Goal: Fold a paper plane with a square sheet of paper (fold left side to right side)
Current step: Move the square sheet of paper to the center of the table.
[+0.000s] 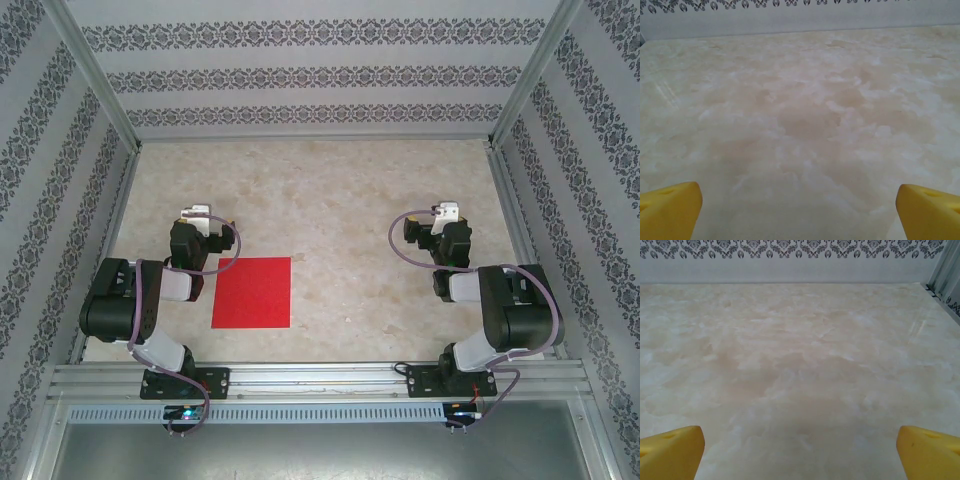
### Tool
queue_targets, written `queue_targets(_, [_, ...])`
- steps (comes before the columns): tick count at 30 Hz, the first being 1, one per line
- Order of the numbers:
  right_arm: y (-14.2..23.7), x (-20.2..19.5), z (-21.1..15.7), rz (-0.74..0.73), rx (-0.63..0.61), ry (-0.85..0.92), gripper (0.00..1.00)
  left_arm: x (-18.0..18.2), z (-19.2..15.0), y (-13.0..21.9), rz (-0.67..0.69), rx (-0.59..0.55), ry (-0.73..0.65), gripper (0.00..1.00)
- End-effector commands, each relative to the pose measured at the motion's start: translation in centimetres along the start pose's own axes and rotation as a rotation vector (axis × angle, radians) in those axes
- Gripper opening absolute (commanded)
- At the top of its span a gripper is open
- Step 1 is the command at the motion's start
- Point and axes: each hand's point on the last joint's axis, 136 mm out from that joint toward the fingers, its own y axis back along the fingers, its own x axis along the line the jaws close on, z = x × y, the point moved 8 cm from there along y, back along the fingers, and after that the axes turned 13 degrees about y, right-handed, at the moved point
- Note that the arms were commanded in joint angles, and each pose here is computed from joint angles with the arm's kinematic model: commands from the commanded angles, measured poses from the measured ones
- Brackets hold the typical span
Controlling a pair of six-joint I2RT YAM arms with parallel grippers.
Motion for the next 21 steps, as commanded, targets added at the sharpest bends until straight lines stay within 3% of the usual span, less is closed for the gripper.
queue_targets(1, [-0.23,-0.15,0.98,-0.001,-0.035,0.000,0.98,0.29,0.18,0.06,0.008,-0.005,0.023,1.00])
queue_targets(21, [-0.25,-0.47,0.87,0.018,-0.037,-0.026,0.98,0.31,0.14,0.05,0.010,-0.002,0.024,1.00])
